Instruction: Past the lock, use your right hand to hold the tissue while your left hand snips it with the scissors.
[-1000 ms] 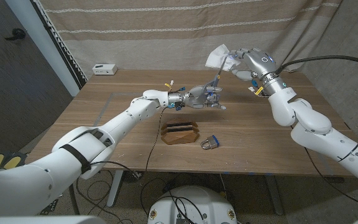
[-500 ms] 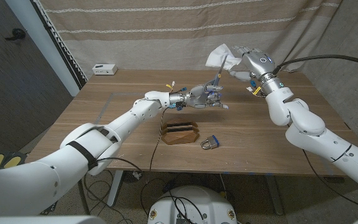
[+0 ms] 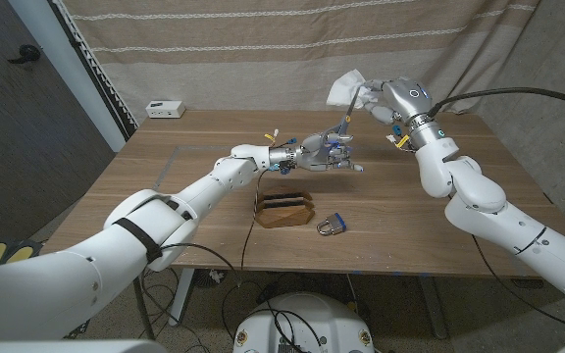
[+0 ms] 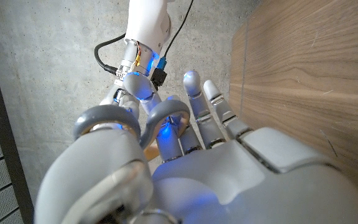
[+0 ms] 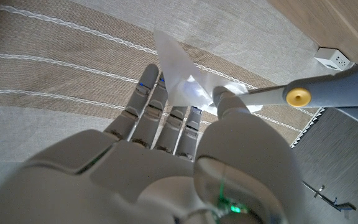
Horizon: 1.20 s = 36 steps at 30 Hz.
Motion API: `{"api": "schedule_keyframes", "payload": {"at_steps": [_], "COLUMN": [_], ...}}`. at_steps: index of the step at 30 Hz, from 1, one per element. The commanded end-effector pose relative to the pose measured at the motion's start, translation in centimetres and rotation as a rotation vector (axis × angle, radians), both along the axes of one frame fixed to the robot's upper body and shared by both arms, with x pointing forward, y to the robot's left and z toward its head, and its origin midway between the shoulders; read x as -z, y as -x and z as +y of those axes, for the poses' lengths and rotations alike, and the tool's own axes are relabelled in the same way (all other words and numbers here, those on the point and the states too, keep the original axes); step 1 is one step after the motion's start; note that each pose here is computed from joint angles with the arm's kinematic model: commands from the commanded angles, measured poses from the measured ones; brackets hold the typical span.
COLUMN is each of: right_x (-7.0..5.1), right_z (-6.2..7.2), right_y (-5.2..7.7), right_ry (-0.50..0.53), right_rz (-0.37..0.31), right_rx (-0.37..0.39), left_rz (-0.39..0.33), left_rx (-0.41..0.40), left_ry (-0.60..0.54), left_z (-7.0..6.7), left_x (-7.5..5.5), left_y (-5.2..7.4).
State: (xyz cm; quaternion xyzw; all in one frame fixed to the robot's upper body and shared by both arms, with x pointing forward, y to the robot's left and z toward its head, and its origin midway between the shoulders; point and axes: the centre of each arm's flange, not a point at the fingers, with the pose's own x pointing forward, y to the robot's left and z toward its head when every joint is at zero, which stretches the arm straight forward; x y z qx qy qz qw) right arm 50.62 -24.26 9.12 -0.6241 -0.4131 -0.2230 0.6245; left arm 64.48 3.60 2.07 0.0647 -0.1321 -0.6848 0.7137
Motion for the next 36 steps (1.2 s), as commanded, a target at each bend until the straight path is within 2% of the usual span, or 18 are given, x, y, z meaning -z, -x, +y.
{"api": "schedule_keyframes", "payload": {"at_steps": [1, 8, 19, 28, 36], "right_x": [0.33, 0.56, 0.10, -0.22, -0.19], "right_z": [-0.19, -0.26, -0.49, -0.60, -0.44], "right_y": [0.49, 0.56, 0.93, 1.05, 0.84], "right_ry": [0.005, -0.022, -0.090, -0.100, -0.115], "right_rz": [-0.053, -0.033, -0.016, -0.025, -0.005], "right_rx": [-0.115, -0.166, -0.174, -0.167, -0.133], "left_rz": [0.002, 0.005, 0.011, 0.009, -0.003], "left_rx": [0.012, 0.008, -0.001, -0.009, -0.033], "left_ry": [-0.004, 0.010, 0.023, 0.020, -0.006], "left_z": [-0.44, -0.74, -1.13, -1.30, -1.34], "left_x": [0.08, 0.19, 0.51, 0.58, 0.62], "left_y": [-0.05, -0.04, 0.02, -0.06, 0.16]}}
